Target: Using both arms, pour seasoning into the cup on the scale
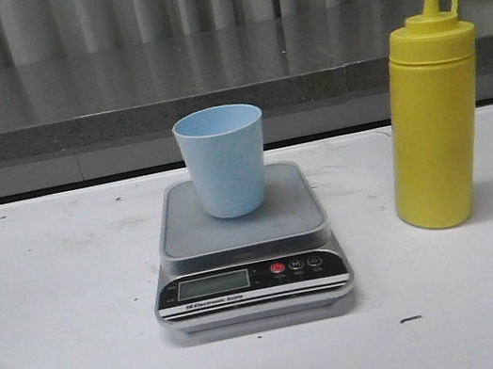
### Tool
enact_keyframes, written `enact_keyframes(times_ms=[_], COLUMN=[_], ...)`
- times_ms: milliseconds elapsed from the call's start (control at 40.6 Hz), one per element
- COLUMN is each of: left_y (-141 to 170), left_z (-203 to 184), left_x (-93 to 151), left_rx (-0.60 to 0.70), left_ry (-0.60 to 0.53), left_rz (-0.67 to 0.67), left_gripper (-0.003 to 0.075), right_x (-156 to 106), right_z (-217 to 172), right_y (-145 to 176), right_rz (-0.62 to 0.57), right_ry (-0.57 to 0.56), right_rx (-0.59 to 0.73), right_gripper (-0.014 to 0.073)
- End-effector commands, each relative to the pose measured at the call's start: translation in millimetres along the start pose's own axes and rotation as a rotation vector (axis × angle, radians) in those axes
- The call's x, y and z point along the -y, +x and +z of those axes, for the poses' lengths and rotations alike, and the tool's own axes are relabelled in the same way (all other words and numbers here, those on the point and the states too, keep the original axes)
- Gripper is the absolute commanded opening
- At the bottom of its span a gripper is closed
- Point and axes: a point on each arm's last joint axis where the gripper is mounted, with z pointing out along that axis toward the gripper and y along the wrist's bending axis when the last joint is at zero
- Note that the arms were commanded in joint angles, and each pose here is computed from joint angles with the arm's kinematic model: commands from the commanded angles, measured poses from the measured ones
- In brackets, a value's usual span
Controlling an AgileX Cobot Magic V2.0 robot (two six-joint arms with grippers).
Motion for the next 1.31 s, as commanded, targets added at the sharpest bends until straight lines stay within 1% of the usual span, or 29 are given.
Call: enact_keyframes(times_ms=[0, 197, 1281], left_y=[-15.8, -15.8, -15.8], left_z=[-1.8, -1.8, -1.8], left_x=[0.1, 0.1, 0.1], left_rx=[0.101, 0.101, 0.101], left_ry=[-0.001, -0.001, -0.001], left_rz=[-0.015, -0.015, -0.015], left_gripper=[-0.0020, -0.0020, -0.0020], right_x=[-0.7, -1.9, -1.9], right_z=[-10.1, -19.1, -18.9], right_y=[-22.1, -26.9, -26.2], right_rz=[-0.017, -0.036, -0.035], right_ry=[0.005, -0.005, -0.005], right_rx=[0.124, 0.151, 0.149], right_gripper=[-0.0104, -0.0104, -0.0107])
